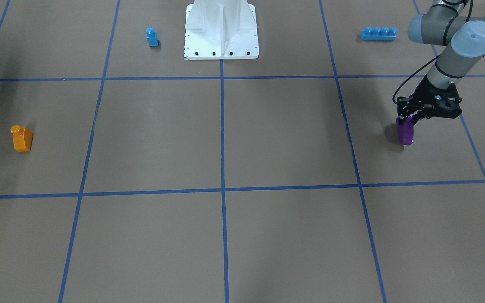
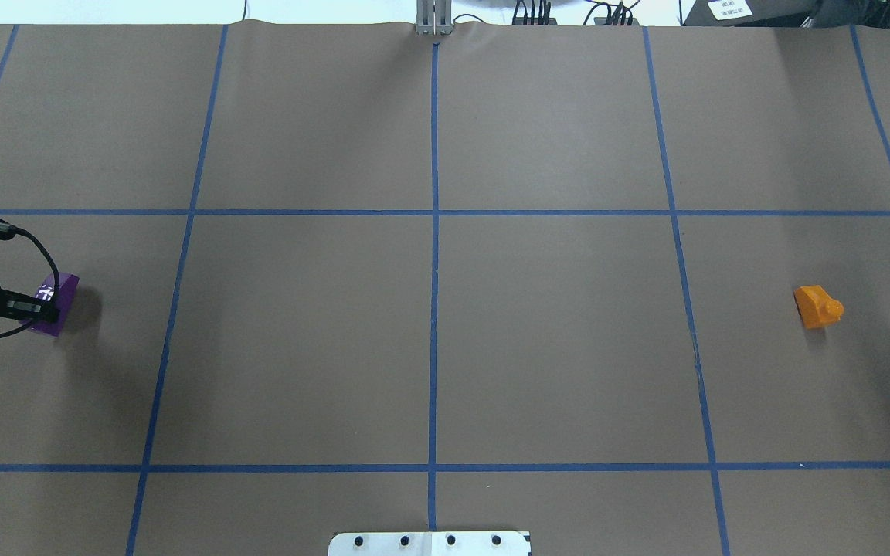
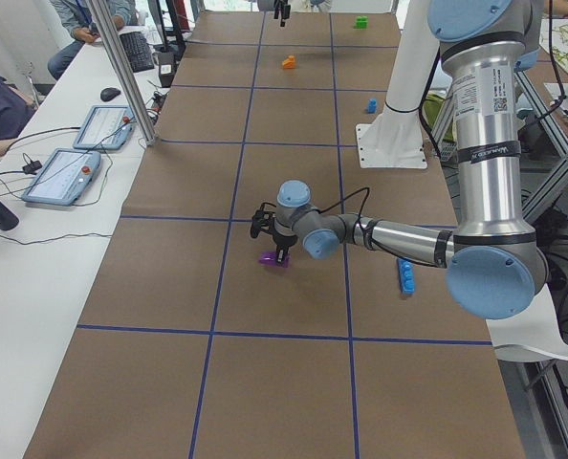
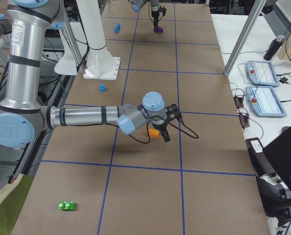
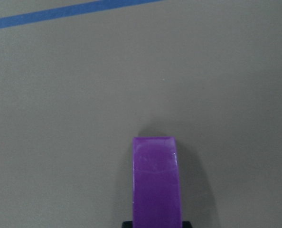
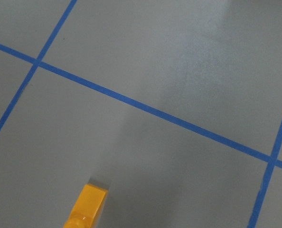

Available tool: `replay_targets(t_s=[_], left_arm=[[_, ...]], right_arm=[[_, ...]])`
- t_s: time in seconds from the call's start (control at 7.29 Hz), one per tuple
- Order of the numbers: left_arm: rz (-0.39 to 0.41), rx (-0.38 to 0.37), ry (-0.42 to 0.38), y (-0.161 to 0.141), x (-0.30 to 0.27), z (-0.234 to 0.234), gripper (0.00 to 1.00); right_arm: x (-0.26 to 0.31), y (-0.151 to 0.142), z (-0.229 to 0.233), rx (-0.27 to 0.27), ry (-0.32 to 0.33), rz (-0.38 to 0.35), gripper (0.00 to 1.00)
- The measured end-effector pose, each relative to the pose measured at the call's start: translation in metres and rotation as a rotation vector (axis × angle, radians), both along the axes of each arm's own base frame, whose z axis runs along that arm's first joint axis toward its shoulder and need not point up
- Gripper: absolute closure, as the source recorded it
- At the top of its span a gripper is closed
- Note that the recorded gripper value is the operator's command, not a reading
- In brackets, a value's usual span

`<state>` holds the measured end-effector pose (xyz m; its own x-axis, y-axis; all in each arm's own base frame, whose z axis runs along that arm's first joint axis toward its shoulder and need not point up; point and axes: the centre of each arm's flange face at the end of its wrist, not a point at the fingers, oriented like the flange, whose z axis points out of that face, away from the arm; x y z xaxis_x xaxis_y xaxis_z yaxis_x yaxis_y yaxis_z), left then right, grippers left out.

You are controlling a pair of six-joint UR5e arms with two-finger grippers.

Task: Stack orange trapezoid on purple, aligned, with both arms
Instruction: 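Carry the purple block with the left gripper to the table center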

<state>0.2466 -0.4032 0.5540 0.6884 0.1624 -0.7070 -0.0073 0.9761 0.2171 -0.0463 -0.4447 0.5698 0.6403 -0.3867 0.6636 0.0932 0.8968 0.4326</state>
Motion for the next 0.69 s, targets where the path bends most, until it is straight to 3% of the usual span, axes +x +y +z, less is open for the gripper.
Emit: replay_targets(t_s=[0.41,0.69], left_arm=[[-0.077,-0.072,0.080,-0.037,0.043,-0.124,1.00],[-0.076,-0.123,0.081,-0.048,0.119,-0.231,1.00]], right_arm=[[0.000,0.001,0.000,0.000,-0.001,0.001,0.00],[0.000,0.001,0.000,0.000,-0.001,0.001,0.00]])
